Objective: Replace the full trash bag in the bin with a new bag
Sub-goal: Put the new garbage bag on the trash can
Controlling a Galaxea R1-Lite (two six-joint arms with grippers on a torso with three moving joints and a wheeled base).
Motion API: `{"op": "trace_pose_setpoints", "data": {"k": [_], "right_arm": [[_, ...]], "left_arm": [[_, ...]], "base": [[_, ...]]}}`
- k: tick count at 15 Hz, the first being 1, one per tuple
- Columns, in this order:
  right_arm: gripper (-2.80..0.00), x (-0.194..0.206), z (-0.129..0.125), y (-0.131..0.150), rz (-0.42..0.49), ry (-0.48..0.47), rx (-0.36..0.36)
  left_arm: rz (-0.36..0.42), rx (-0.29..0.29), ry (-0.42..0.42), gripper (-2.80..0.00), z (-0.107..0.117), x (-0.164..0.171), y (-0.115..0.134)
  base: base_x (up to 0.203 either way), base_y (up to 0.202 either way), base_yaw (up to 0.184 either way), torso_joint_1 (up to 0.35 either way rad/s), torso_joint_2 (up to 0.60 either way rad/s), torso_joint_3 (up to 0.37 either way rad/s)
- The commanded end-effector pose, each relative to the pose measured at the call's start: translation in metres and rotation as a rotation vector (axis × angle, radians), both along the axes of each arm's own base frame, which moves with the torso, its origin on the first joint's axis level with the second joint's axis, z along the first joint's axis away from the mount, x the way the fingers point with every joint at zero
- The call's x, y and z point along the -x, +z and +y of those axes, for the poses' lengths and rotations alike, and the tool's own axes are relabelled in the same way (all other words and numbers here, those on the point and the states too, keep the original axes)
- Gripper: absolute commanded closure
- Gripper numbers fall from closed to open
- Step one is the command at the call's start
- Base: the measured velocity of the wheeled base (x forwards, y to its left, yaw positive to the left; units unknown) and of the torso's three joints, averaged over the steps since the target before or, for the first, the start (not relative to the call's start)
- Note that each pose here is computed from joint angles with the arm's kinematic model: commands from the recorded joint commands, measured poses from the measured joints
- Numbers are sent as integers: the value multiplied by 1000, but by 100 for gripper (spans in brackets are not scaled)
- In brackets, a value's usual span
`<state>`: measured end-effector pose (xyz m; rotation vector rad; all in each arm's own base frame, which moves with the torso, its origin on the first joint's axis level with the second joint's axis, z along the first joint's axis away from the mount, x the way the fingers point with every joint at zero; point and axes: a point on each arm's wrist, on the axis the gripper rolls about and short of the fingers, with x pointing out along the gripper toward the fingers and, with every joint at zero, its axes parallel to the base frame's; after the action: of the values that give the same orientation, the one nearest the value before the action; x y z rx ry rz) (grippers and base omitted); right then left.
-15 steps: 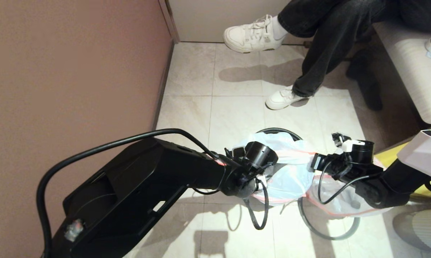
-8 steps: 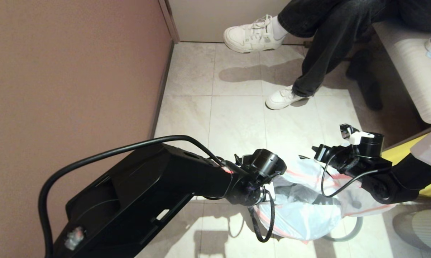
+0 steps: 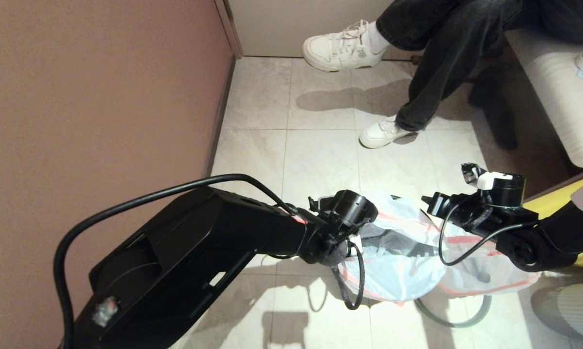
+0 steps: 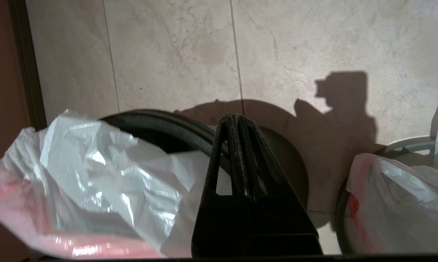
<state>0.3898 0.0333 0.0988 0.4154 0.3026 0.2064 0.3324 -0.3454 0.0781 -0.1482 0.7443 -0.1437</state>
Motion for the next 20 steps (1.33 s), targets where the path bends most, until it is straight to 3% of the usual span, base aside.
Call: {"op": "trace_pose_setpoints", "data": {"k": [1,3,10,13,17,20], "right_arm": [[0,9,-1,28,-53,0,-4],[0,19,-1,40,-13,12,41],[0,44,10,26,216,193,338],[0,48,10,32,204,194,341],[0,39,18,7,251,225,347],[0,28,20,-7,213,208,323]], "left_arm": [[-19,1,29,0,1,-6,-1],[-53,21,47,0,2,-12,4],[-93,50,85,0,5,-26,9],[-98,53,106,0,10,-32,9],[-99,62,104,0,8,-30,12],[-98,64,101,0,7,-29,12]], "base": [[0,0,0,0,0,0],[0,0,0,0,0,0],[0,0,0,0,0,0],[0,0,0,0,0,0],[0,0,0,0,0,0],[0,0,0,0,0,0]]}}
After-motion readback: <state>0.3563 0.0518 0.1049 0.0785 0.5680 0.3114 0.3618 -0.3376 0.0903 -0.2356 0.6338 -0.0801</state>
